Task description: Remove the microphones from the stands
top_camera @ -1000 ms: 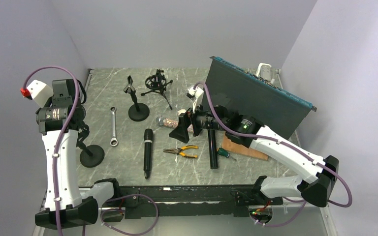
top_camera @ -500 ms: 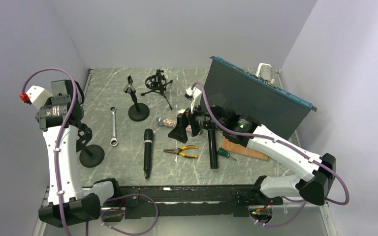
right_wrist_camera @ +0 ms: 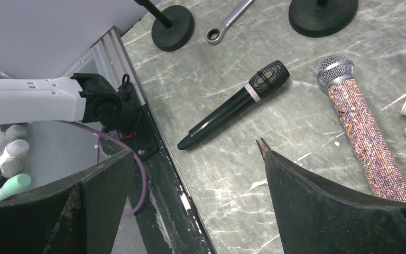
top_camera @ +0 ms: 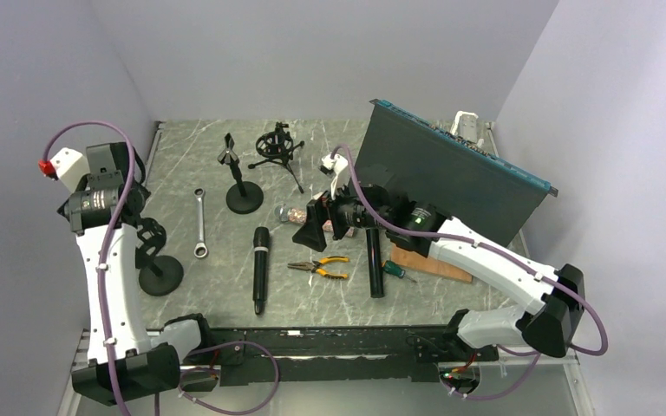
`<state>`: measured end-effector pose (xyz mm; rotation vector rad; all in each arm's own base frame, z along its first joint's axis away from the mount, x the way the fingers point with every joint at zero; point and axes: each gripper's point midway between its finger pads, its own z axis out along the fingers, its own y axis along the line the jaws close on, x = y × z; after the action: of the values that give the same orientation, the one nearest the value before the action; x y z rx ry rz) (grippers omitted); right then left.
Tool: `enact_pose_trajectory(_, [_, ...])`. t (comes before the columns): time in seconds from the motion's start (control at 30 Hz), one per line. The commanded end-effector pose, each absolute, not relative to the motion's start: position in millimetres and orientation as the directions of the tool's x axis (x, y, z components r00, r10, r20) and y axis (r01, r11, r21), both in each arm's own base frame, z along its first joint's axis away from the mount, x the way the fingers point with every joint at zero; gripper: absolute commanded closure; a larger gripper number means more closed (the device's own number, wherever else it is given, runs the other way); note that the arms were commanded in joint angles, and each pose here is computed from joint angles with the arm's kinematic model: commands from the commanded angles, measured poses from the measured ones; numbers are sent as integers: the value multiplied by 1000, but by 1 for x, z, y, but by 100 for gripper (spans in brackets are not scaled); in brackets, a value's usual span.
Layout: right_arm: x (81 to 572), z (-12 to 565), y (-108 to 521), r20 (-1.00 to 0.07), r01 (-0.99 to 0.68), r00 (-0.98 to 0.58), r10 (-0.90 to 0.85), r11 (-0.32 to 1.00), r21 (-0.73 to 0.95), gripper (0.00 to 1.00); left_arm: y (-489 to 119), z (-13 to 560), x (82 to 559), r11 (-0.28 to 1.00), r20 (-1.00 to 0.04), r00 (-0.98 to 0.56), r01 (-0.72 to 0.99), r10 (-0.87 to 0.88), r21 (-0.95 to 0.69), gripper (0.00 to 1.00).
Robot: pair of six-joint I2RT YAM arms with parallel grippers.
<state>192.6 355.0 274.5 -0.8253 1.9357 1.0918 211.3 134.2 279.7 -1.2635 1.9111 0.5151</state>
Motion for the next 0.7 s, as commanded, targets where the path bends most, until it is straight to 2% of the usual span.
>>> enact_pose_trajectory(0.0, [195, 290, 365, -862, -826, -487, -138, 393, 403, 5, 132, 325, 217, 495, -825, -163, -854, -541, -156, 19])
enact_pose_trajectory(0.07, [196, 291, 367, -863, -829, -484, -143, 389, 401, 5, 126, 337, 212, 512, -827, -143, -837, -544, -192, 15])
enact_pose_trajectory(0.17, [197, 292, 371, -864, -833, -481, -146, 382, 400, 5, 120, 354, 197, 505, -826, -100, -829, -555, -239, 14])
enact_pose_trajectory(0.27, [196, 290, 374, -861, -835, -485, -154, 373, 404, 5, 111, 369, 187, 517, -825, -58, -803, -562, -296, 18])
enact_pose_trajectory(0.47, [194, 290, 379, -856, -835, -492, -155, 362, 414, 3, 96, 369, 182, 524, -789, -45, -770, -613, -364, 33])
enact_pose_trajectory(0.67, [191, 291, 380, -857, -836, -492, -153, 358, 415, 3, 107, 347, 179, 478, -788, -78, -830, -611, -289, 32])
